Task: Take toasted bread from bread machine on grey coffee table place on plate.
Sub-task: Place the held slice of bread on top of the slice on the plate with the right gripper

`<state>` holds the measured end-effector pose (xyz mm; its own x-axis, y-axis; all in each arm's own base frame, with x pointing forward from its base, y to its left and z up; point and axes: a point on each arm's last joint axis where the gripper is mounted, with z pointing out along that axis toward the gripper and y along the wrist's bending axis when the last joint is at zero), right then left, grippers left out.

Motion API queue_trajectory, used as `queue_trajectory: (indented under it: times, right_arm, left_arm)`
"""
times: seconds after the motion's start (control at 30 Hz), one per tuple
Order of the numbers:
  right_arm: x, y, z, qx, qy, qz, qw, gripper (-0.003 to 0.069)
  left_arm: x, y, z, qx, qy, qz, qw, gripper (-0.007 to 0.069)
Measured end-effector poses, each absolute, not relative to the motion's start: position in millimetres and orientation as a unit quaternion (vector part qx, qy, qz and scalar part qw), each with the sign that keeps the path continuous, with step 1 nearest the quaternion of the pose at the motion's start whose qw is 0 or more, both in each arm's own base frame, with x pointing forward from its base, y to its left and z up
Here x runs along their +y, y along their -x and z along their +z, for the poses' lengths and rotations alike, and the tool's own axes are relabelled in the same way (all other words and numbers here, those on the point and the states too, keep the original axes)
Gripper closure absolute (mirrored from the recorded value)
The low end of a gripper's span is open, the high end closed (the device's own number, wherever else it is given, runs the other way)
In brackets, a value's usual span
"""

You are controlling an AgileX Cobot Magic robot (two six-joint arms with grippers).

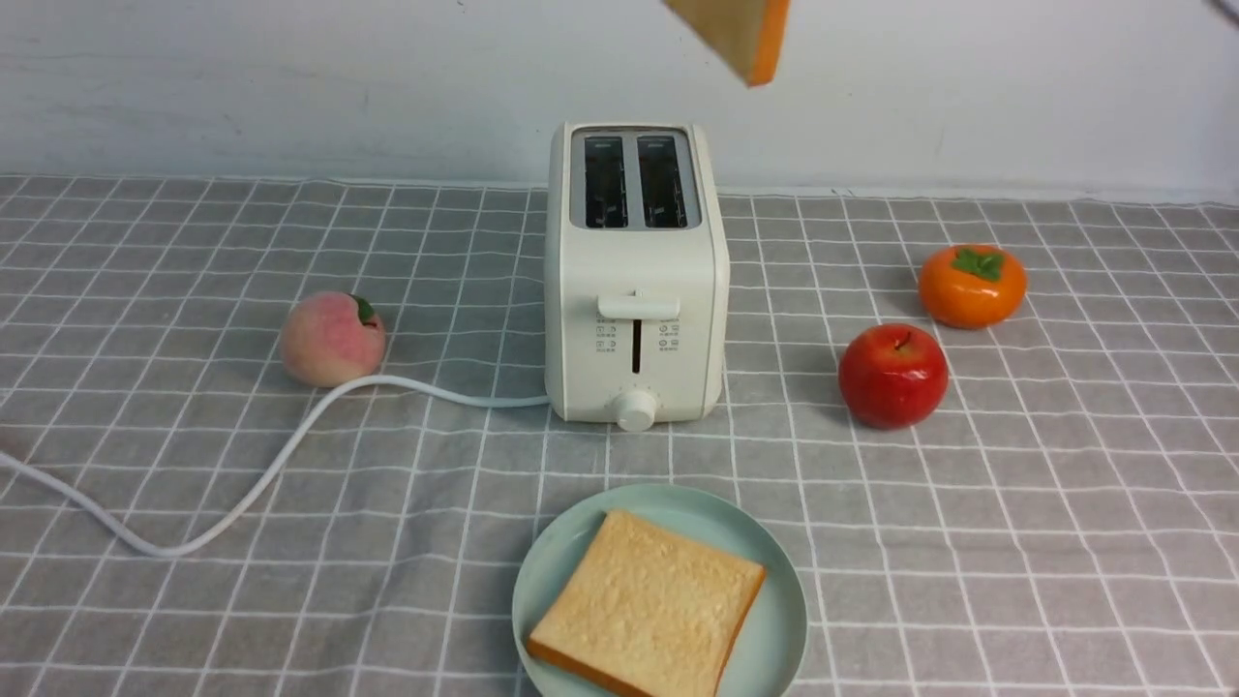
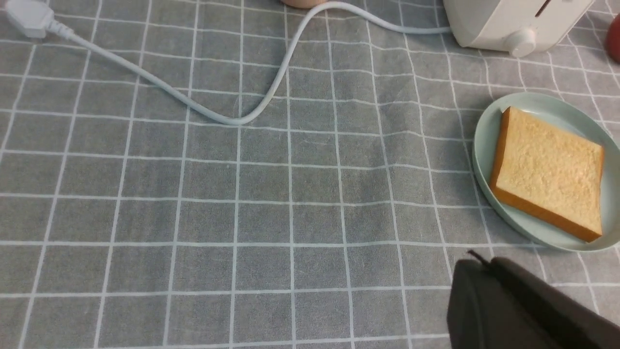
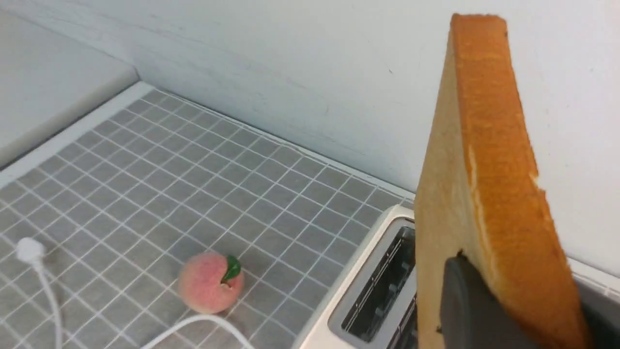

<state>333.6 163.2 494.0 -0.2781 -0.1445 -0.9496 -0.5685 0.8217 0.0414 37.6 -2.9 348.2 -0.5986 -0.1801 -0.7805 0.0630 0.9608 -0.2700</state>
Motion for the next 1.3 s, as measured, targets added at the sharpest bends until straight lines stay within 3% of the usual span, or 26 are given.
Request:
queue_trajectory:
  times: [0.03,0.17,0.2,0.33,0.47,0.57,0.6,0.73,0.87,1.0,1.17,1.3]
  right_arm:
    - [151.1,-311.4,507.6,0.785,0.233,0.192,0.541,0.0550]
    - [129.1,-284.7,513.2,0.825,0.222,0.192,0.483,0.0550]
    - [116.2,-277.2,507.8,0.857,0.210,0.184,0.434,0.0550]
    - [106.3,-281.4,487.9,0.889,0.176,0.195,0.376,0.0550]
    - [115.4,-287.3,450.5,0.902,0.181,0.247,0.304,0.0550]
    - [134.1,-288.4,387.5,0.895,0.201,0.345,0.198,0.0550]
    - [134.9,-288.7,384.3,0.893,0.205,0.349,0.197,0.0550]
    - [145.8,-301.3,313.8,0.887,0.176,0.401,0.146,0.0550]
    - [154.0,-313.9,263.4,0.882,0.140,0.438,0.102,0.0550]
    - [160.7,-325.3,235.2,0.874,0.118,0.465,0.070,0.0550]
    - [162.9,-333.3,210.0,0.879,0.102,0.464,0.046,0.0545]
    - [162.6,-334.8,204.4,0.882,0.101,0.458,0.043,0.0474]
  left_arm:
    - [-3.5,-38.6,349.8,0.879,0.032,-0.140,0.455,0.0639]
    - [-4.8,-40.9,354.1,0.865,0.029,-0.150,0.478,0.0639]
    - [-5.5,-42.5,357.2,0.855,0.027,-0.156,0.494,0.0639]
    - [-6.2,-45.1,362.6,0.838,0.022,-0.161,0.521,0.0639]
    - [-5.7,-46.8,366.4,0.825,0.010,-0.153,0.543,0.0639]
    - [-5.6,-47.6,368.4,0.819,0.008,-0.152,0.553,0.0639]
    - [-5.6,-47.6,368.4,0.819,0.007,-0.152,0.553,0.0639]
    - [-5.2,-47.6,368.2,0.820,0.007,-0.149,0.553,0.0639]
    - [-4.5,-47.6,367.7,0.821,0.007,-0.144,0.552,0.0639]
    - [-4.3,-47.6,367.5,0.822,0.007,-0.142,0.551,0.0639]
    - [-3.9,-47.2,366.2,0.826,0.009,-0.140,0.546,0.0639]
    - [-3.8,-46.8,365.2,0.830,0.010,-0.139,0.541,0.0639]
